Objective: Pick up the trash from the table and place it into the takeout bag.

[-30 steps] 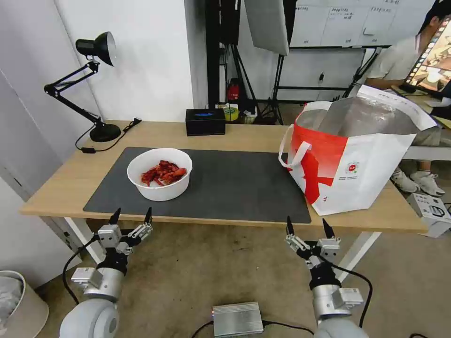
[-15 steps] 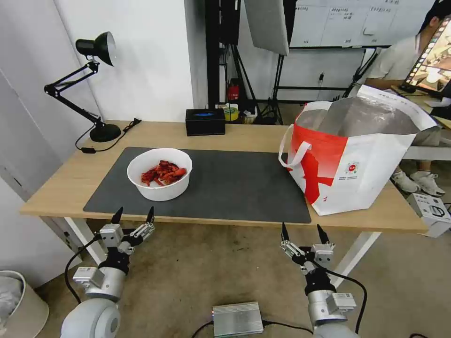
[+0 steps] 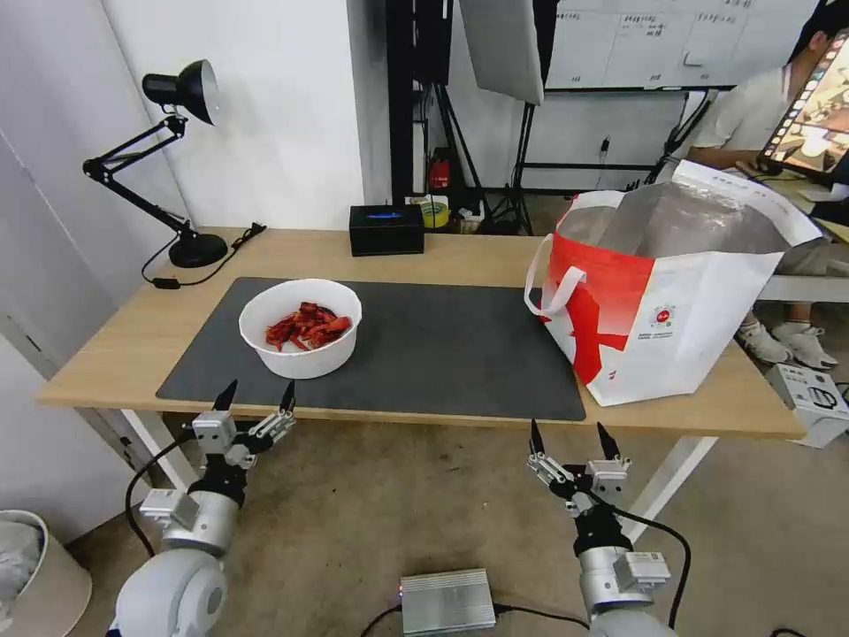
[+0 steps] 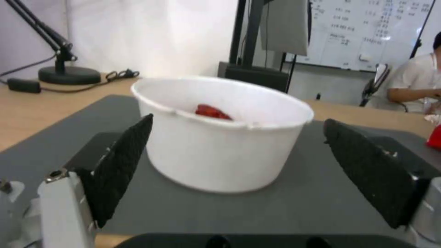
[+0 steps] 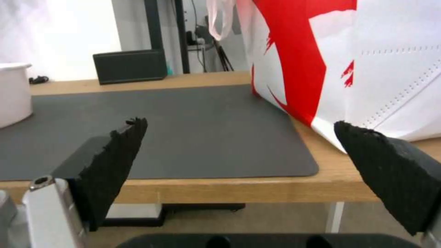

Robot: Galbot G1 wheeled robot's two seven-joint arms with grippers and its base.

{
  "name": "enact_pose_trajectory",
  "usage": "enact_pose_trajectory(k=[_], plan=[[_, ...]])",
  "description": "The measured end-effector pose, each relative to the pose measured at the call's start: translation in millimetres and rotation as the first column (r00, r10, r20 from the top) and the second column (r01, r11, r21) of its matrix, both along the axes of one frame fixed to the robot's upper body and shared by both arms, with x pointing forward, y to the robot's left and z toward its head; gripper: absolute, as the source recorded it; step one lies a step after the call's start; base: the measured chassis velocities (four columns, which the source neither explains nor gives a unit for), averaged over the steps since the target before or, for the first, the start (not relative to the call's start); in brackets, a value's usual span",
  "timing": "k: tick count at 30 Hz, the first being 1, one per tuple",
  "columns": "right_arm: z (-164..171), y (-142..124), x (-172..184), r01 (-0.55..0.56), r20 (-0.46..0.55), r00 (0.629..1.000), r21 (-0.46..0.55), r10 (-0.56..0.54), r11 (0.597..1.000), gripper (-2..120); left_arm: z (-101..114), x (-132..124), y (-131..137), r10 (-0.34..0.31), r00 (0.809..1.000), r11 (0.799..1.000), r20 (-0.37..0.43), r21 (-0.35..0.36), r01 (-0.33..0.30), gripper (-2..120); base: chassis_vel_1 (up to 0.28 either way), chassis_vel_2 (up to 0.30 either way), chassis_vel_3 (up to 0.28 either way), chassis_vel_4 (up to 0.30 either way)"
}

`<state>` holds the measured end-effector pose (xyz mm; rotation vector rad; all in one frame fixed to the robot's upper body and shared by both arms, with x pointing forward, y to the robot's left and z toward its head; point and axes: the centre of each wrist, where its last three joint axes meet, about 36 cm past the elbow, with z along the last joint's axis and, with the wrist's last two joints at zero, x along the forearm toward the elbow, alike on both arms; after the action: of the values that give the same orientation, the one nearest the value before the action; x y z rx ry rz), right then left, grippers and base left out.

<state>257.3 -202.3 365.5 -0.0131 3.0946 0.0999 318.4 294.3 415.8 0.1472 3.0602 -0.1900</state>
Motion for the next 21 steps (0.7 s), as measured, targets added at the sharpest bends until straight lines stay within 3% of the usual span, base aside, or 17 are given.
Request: enact_pose_trajectory(k=[9, 14, 16, 21], plan=[[0.0, -0.1, 0.1, 0.0, 0.001, 1.0, 0.0, 0.0, 1.0, 100, 28.4, 24.4, 19.2, -0.034, 0.999, 0.998, -0.026, 0.055, 0.035, 100, 0.0, 0.0, 0.0, 0.0], [0.0, -0.1, 0.1, 0.0, 0.001, 1.0, 0.0, 0.0, 1.0, 100, 59.5, 52.5, 27.9, -0.004, 0.999, 0.997, -0.035, 0.075, 0.007, 100, 0.0, 0.0, 0.0, 0.0], [0.0, -0.1, 0.1, 0.0, 0.001, 1.0, 0.001, 0.0, 1.0, 100, 86.5, 73.7, 35.7, -0.003, 0.999, 0.994, -0.047, 0.109, 0.008, 100, 0.0, 0.0, 0.0, 0.0], [0.0, -0.2, 0.1, 0.0, 0.001, 1.0, 0.001, 0.0, 1.0, 100, 113.0, 93.4, 40.5, -0.003, 0.997, 0.991, -0.075, 0.135, 0.013, 100, 0.0, 0.0, 0.0, 0.0]])
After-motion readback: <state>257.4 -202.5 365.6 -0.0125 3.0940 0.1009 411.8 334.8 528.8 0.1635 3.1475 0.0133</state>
